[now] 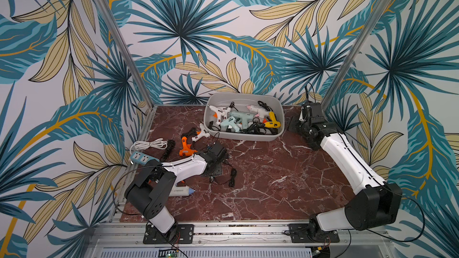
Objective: Put the hot melt glue gun into the storage box
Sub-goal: Pick up the hot melt adhesive gun from the center of the board.
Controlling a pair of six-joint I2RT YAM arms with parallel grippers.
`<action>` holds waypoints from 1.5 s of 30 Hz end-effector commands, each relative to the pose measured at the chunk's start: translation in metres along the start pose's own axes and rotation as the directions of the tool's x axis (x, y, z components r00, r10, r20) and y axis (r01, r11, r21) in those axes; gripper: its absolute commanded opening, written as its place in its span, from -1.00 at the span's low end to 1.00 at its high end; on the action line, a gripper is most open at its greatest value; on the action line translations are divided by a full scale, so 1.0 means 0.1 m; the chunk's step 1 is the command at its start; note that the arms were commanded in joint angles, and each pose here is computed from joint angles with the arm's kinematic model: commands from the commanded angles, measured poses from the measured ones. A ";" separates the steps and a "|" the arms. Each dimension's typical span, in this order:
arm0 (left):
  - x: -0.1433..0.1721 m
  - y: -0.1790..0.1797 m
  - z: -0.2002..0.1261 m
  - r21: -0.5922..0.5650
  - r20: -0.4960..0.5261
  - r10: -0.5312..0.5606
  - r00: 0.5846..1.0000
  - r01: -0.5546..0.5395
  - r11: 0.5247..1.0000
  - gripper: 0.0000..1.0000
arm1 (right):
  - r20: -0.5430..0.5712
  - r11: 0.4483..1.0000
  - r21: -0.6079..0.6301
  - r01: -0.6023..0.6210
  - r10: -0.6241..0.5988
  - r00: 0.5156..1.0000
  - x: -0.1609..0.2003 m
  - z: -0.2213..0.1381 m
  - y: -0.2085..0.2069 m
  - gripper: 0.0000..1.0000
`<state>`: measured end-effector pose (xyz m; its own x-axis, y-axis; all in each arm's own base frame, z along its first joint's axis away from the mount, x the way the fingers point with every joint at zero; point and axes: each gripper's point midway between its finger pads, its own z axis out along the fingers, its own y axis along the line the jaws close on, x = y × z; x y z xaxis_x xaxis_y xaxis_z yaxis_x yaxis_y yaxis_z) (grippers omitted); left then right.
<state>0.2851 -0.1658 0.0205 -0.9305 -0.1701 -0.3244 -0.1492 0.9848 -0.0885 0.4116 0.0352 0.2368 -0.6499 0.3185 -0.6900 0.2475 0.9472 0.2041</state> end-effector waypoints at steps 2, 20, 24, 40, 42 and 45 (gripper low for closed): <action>0.11 0.02 0.06 0.003 -0.025 -0.007 1.000 0.007 1.000 -0.83 | 0.022 1.000 -0.022 -0.012 0.012 1.000 0.00 -0.11 0.02 0.33; -0.16 -0.13 -0.72 0.086 0.152 -0.093 0.984 0.081 0.993 -1.00 | 0.059 0.998 -0.052 -0.035 0.038 0.998 -0.05 -0.21 0.05 0.35; -0.38 -0.25 -1.02 0.140 0.226 -0.073 0.971 0.042 0.989 -1.00 | 0.061 0.998 -0.044 -0.039 0.042 0.997 -0.02 -0.20 0.03 0.35; -1.77 -1.08 -2.67 0.241 0.654 0.040 0.756 -0.258 0.936 -1.00 | 0.070 0.997 -0.052 -0.058 0.062 0.996 0.13 -0.24 -0.05 0.36; -1.96 -1.13 -2.88 0.224 0.703 0.042 0.710 -0.276 0.935 -1.00 | 0.068 0.997 -0.052 -0.059 0.062 0.996 0.15 -0.23 -0.05 0.36; -2.24 -1.21 -3.11 0.230 0.752 0.022 0.658 -0.294 0.928 -1.00 | 0.060 0.997 -0.056 -0.060 0.063 0.996 0.18 -0.21 -0.05 0.36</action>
<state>0.3901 -0.2417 0.3596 -0.4750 -0.1318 -0.8701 0.1931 0.9490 -0.2492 0.3853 0.0341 0.2400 -0.5961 0.3656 -0.7149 0.2495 0.9306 0.2678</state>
